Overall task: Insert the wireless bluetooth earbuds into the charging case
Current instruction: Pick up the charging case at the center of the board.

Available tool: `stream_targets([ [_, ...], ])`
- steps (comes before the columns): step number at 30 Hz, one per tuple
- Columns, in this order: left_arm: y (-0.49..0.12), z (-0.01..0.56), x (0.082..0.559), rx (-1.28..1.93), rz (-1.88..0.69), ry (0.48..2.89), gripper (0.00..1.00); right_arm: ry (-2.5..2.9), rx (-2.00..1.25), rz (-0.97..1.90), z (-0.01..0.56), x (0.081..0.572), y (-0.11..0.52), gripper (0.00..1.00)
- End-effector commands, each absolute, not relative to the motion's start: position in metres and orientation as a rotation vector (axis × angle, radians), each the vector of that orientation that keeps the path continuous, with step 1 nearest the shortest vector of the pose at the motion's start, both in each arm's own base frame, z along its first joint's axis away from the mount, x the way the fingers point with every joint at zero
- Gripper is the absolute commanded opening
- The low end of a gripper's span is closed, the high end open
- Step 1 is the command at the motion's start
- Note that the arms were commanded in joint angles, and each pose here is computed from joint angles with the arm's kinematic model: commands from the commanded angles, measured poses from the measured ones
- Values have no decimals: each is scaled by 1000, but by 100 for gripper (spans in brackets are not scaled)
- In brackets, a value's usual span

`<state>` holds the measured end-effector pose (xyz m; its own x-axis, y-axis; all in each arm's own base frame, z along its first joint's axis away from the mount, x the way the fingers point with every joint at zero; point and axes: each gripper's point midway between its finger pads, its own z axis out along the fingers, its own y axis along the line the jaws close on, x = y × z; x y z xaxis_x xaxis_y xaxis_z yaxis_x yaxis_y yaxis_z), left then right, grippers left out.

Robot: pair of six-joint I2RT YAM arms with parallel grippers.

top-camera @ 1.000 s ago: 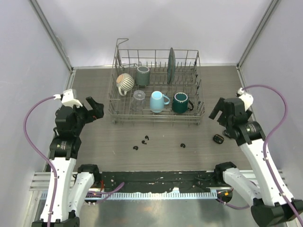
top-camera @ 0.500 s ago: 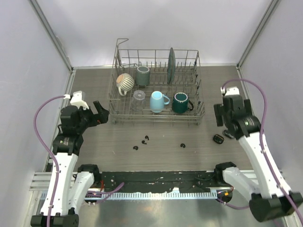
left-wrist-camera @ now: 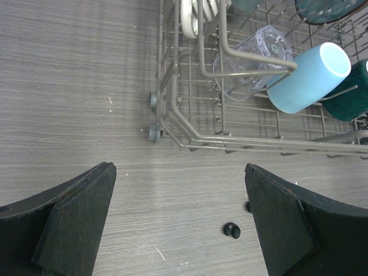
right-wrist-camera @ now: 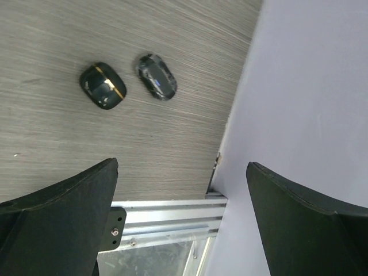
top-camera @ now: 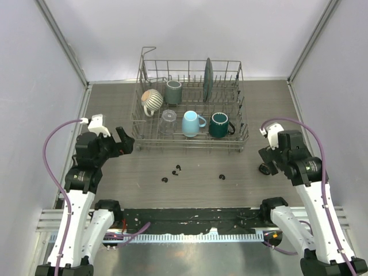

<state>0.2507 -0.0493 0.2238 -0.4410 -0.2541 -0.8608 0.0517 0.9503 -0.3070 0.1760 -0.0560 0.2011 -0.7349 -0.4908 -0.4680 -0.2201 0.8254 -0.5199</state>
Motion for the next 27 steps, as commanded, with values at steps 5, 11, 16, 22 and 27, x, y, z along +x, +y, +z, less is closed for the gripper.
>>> stream_targets([
  [5,-48,217,250,-141,-331,2000,100,2471,-616,-531,162,164,-51,100],
  [11,-45,214,251,-151,-315,2002,100,2363,-288,-448,172,186,-42,96],
  [16,-47,211,252,-147,-318,2012,100,2214,-4,-602,227,214,-66,89],
  [22,-45,210,252,-153,-306,2017,100,2187,401,-609,271,273,-68,92],
  [27,-38,208,251,-179,-263,2020,100,2035,963,-320,249,282,-47,93],
])
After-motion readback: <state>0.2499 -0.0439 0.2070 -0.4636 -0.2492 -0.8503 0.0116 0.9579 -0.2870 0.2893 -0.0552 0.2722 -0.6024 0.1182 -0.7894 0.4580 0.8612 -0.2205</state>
